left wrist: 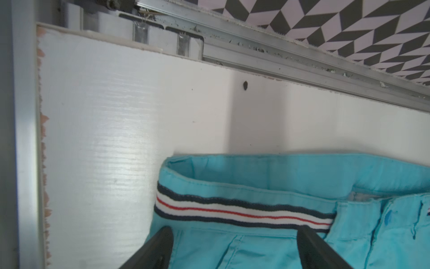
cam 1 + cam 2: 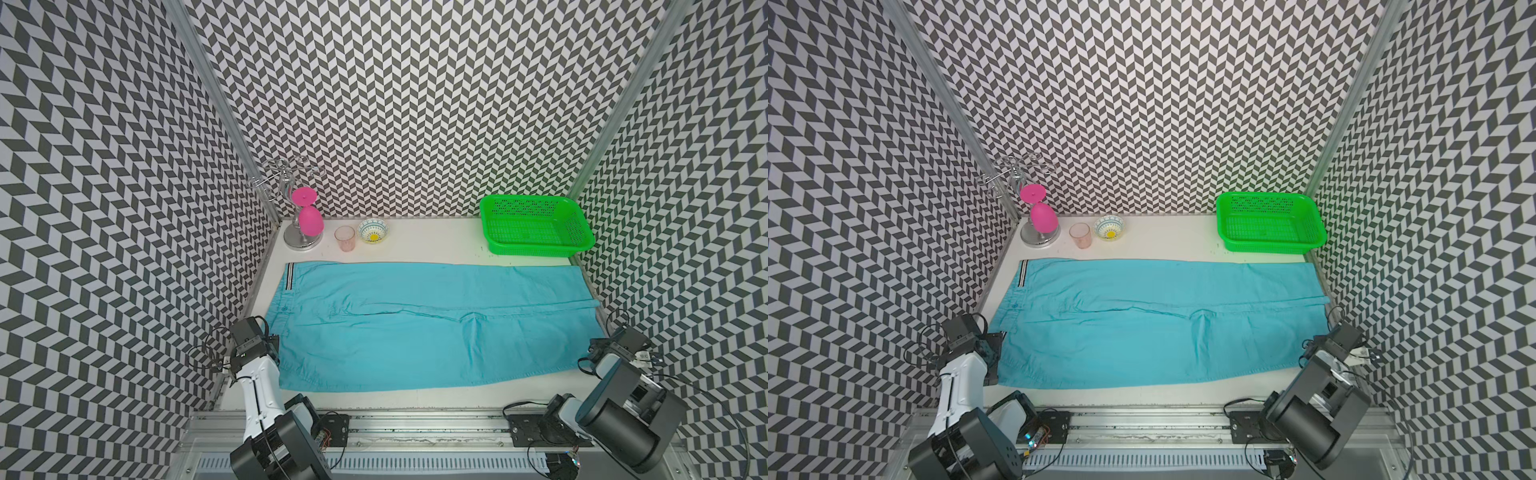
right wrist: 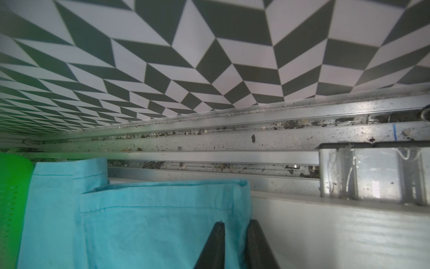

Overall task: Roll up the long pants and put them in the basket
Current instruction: Fold the long pant at the center of the board.

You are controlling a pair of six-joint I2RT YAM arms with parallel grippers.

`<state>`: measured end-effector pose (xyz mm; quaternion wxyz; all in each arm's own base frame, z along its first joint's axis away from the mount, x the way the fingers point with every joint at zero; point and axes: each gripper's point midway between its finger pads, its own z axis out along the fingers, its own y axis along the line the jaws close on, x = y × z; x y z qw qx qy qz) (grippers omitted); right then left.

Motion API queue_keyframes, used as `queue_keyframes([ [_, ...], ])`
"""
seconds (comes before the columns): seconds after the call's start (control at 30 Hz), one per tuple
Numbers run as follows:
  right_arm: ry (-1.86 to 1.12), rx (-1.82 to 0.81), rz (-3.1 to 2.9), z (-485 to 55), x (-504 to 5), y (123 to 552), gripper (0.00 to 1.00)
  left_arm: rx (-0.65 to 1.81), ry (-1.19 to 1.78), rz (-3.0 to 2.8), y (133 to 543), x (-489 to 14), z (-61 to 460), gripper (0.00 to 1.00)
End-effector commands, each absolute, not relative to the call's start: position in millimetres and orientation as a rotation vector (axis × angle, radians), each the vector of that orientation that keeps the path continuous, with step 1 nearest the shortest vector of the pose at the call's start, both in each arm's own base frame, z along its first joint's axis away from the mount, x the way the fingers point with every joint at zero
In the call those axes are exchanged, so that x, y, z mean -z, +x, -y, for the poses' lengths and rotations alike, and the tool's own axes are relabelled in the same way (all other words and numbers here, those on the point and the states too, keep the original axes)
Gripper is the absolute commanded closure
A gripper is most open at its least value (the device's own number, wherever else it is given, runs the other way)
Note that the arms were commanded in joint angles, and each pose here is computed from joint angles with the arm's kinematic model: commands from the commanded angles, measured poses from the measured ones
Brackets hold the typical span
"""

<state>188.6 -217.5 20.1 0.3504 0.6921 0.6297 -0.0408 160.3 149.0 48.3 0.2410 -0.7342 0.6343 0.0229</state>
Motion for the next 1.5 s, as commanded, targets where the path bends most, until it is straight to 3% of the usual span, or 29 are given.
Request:
queue_keyframes([
  [0.0,1.832,0.063,-1.689,201.4,-2.6,180.9,0.79,-0.109,-2.025,-1.703,157.6,-56.9,-156.9,0.12],
  [0.27,1.832,0.084,-1.664,205.2,-5.4,180.0,0.79,-0.319,-2.004,-1.700,145.0,-100.3,-178.2,0.00],
  [0.63,1.831,0.063,-1.678,201.8,-5.1,181.2,0.79,-0.130,-2.060,-1.734,141.8,-83.8,-141.7,0.00],
  [0.77,1.834,0.065,-1.680,202.4,-6.3,181.6,0.79,-0.049,-2.119,-1.781,137.2,-57.0,-122.6,0.00],
  [1.13,1.837,0.044,-1.666,201.1,-8.6,183.2,0.79,-0.131,-2.208,-1.796,127.7,-24.3,-120.2,0.04],
  [1.27,1.839,0.037,-1.665,199.8,-7.2,182.8,0.79,-0.132,-2.199,-1.791,129.7,-17.4,-122.0,0.17],
  [1.37,1.829,0.027,-1.663,200.3,-10.0,185.4,0.84,-0.099,-2.156,-1.775,136.3,-17.7,-124.4,0.70],
  [1.47,1.783,0.015,-1.654,203.2,-22.6,191.4,0.97,-0.062,-2.096,-1.731,145.0,-29.1,-129.0,0.93],
])
